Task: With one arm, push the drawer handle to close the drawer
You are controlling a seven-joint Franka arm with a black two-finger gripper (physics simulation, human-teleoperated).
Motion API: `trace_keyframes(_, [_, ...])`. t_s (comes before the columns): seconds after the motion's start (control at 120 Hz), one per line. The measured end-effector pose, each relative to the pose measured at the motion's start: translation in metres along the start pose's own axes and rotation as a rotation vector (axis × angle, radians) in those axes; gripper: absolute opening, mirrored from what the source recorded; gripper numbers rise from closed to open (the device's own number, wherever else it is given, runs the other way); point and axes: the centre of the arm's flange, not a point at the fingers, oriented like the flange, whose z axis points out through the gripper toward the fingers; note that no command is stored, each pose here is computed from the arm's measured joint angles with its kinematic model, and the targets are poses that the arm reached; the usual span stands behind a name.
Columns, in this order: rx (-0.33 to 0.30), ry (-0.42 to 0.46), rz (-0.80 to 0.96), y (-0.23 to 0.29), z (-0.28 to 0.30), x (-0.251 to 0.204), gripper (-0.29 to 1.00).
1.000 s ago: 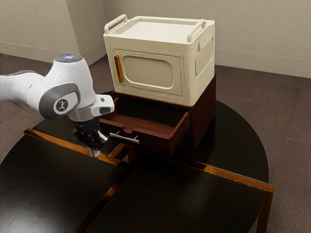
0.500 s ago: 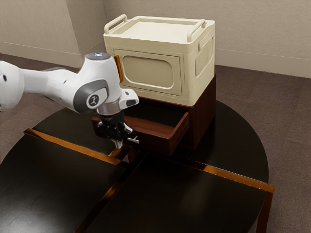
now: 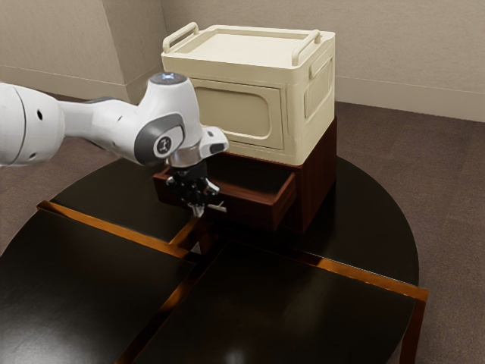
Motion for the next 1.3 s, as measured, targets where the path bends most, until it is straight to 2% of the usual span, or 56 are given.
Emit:
trace_keyframes(0.233, [0.008, 0.027, 0.024, -0.001, 0.012, 0.019, -0.08])
trace_keyframes(0.533, [0.006, 0.113, 0.072, 0.005, 0.011, 0.055, -0.08])
trace_keyframes(1.067, [0.013, 0.177, 0.136, 0.006, 0.013, 0.099, -0.08])
trace_keyframes(1.217, [0.007, 0.172, 0.146, 0.006, 0.015, 0.099, -0.08])
trace_keyframes(1.3, [-0.011, 0.153, 0.139, 0.000, 0.005, 0.080, -0.08])
